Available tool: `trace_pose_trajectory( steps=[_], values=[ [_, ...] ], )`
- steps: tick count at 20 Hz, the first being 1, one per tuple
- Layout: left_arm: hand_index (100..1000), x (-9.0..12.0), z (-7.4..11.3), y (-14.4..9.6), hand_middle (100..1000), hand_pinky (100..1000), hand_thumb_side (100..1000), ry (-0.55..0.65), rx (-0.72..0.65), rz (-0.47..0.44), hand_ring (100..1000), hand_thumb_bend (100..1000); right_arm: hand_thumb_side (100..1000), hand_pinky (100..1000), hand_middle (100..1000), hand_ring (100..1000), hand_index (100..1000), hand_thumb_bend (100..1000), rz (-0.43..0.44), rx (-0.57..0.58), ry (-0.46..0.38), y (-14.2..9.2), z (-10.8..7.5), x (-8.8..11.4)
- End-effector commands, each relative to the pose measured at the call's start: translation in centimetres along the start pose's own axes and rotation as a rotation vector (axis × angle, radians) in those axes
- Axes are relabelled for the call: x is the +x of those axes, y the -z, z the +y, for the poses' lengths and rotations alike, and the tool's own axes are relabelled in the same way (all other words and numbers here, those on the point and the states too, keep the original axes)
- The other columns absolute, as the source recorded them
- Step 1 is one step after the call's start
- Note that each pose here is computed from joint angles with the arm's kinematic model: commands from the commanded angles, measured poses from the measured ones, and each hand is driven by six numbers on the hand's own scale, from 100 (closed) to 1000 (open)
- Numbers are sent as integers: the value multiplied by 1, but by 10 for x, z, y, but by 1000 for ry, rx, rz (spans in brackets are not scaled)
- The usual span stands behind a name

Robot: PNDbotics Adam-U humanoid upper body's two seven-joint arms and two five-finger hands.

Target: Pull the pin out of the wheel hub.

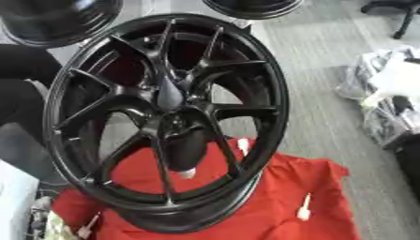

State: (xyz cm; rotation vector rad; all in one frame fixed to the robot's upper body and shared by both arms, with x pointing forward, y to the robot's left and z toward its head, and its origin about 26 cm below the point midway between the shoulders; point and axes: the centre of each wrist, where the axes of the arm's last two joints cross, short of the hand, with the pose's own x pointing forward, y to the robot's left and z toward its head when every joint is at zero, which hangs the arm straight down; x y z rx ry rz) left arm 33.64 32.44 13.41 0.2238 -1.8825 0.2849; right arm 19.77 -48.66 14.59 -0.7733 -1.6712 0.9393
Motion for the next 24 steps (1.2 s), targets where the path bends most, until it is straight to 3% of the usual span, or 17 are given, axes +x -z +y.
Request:
trace_pose_trajectory(
  steps=[1, 11, 13, 14, 15, 17, 18, 21, 24],
  values=[
    [669, 10, 1, 4, 611, 724, 745, 3, -4, -36, 702, 100, 356, 1000, 908, 995, 995, 100, 36, 1, -61, -6, -1, -10],
    [668, 11, 1, 4, 610, 723, 748, 2, -5, -38, 703, 100, 301, 1000, 902, 986, 1000, 100, 100, 5, -42, -20, 12, -23],
    [668, 12, 0, 4, 610, 723, 746, 2, -5, -39, 703, 100, 163, 1000, 893, 975, 1000, 100, 104, -1, -26, -21, 14, -23],
    [668, 12, 0, 4, 610, 723, 746, 2, -6, -41, 703, 100, 163, 1000, 882, 970, 1000, 100, 106, -6, -7, -21, 15, -23],
    [669, 12, 0, 4, 611, 724, 744, 3, -6, -43, 704, 100, 382, 1000, 854, 956, 977, 100, 109, -18, 25, -21, 17, -23],
    [675, 15, -1, 6, 614, 724, 733, 9, -8, -57, 705, 100, 608, 988, 817, 923, 942, 100, 104, -79, 126, -19, 19, -20],
    [682, 18, 0, 7, 617, 724, 725, 18, -9, -73, 707, 100, 642, 986, 808, 915, 936, 100, 92, -130, 191, -17, 19, -18],
    [720, 34, 13, 17, 657, 724, 716, 83, 22, -157, 718, 100, 561, 986, 817, 913, 941, 100, 16, -330, 368, -14, 9, -10],
    [755, 35, 46, 26, 713, 731, 790, 176, 142, -181, 743, 178, 530, 987, 828, 888, 954, 100, -26, -467, 443, -26, 2, -13]
  ],
)
